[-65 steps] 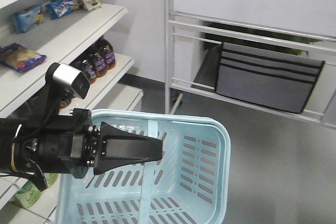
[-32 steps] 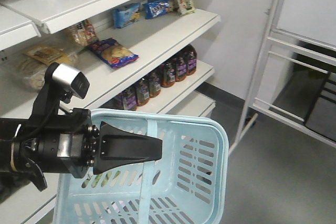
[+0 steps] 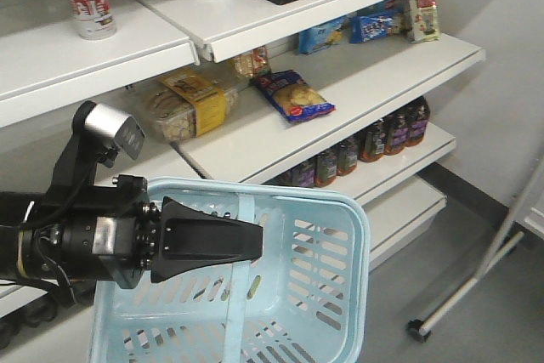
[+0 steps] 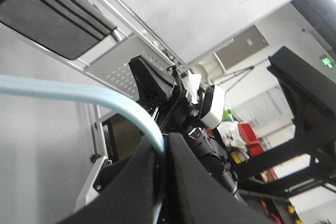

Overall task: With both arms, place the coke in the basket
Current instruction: 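Drive the base toward the shelf holding the red Coca-Cola bottle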

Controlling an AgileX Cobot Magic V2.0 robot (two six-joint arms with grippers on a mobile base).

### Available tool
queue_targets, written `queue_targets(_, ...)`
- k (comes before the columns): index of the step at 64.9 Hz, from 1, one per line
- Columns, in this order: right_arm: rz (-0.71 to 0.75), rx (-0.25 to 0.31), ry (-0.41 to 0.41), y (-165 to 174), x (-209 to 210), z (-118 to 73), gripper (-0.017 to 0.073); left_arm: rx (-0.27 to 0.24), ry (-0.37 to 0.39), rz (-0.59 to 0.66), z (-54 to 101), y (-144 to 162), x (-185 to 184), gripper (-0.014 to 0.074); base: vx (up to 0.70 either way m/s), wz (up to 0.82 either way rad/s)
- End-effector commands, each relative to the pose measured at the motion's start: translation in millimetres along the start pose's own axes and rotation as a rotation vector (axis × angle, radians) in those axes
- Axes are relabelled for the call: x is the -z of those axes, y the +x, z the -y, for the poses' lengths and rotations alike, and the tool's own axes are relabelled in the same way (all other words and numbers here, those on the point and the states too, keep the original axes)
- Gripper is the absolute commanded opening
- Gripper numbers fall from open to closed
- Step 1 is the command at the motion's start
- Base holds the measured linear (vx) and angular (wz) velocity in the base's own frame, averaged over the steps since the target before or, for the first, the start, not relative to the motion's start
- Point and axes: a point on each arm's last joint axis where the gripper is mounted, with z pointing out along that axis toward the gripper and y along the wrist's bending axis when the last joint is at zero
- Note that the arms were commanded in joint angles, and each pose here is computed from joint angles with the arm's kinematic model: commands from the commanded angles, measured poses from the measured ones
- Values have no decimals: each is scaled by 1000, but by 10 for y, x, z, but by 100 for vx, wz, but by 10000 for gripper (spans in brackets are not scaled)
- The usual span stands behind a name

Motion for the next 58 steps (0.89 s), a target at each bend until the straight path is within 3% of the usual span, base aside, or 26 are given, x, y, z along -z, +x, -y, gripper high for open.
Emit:
queue_targets(1,65,16,28,-24,6,12,-9,-28,231,-30,326,4,39,-7,9,40)
queue_targets(58,65,16,28,-24,6,12,-9,-28,231,-30,326,4,39,-7,8,39)
